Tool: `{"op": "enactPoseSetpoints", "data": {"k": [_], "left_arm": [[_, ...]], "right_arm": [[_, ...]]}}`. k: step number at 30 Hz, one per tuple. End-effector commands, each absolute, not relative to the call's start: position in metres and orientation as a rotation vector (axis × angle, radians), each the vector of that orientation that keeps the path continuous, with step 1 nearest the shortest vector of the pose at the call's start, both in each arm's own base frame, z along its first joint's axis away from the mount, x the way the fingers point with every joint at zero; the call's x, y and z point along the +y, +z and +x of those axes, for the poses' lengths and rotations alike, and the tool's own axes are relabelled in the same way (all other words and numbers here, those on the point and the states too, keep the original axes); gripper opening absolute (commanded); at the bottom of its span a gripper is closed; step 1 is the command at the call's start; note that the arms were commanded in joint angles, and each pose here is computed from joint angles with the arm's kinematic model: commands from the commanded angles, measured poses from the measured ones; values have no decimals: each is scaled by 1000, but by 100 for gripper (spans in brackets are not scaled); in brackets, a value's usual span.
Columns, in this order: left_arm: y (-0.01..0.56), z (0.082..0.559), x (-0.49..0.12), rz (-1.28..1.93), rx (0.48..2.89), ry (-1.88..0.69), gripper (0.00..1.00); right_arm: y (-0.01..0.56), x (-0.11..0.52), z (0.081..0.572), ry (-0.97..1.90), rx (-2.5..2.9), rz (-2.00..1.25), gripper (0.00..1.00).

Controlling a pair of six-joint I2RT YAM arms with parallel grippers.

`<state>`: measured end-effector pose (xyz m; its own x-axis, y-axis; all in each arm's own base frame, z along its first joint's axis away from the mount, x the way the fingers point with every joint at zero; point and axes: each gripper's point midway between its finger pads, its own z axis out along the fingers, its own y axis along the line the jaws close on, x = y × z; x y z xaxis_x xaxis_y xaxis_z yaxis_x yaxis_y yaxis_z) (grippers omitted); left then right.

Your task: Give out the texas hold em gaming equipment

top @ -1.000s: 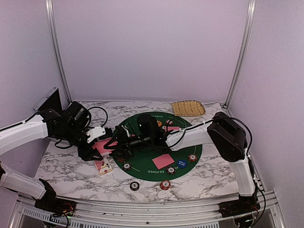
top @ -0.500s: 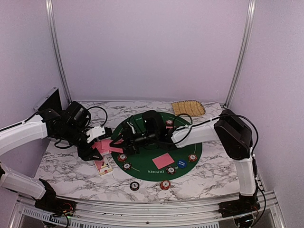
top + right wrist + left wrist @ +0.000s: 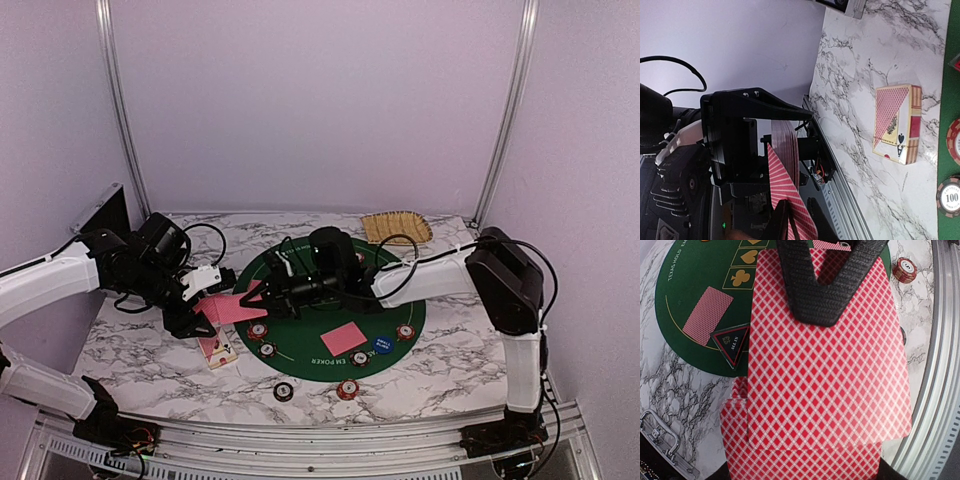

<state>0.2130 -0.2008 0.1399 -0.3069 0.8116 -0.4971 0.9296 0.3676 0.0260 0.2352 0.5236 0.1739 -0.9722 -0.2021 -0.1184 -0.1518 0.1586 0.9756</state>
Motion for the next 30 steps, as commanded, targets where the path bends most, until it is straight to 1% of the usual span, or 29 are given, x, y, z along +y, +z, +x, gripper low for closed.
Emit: {"op": "enactPoseSetpoints", "data": {"k": [1, 7, 17, 22, 30], "left_arm": [[146, 209, -201, 1510, 2182, -392, 0], [145, 207, -201, 1511, 2184, -394, 0], [145, 208, -201, 1511, 2184, -393, 0], [145, 208, -201, 1512, 2185, -394, 0], [145, 209, -202, 1513, 2186, -393, 0]], "right_arm": [[195, 515, 239, -2029, -2366, 401, 12], [189, 500, 250, -2008, -2401, 368, 6], [186, 477, 275, -2018, -2437, 311, 4], [175, 468, 302, -2016, -2470, 262, 3], [136, 472, 361, -1985, -2567, 179, 3]]}}
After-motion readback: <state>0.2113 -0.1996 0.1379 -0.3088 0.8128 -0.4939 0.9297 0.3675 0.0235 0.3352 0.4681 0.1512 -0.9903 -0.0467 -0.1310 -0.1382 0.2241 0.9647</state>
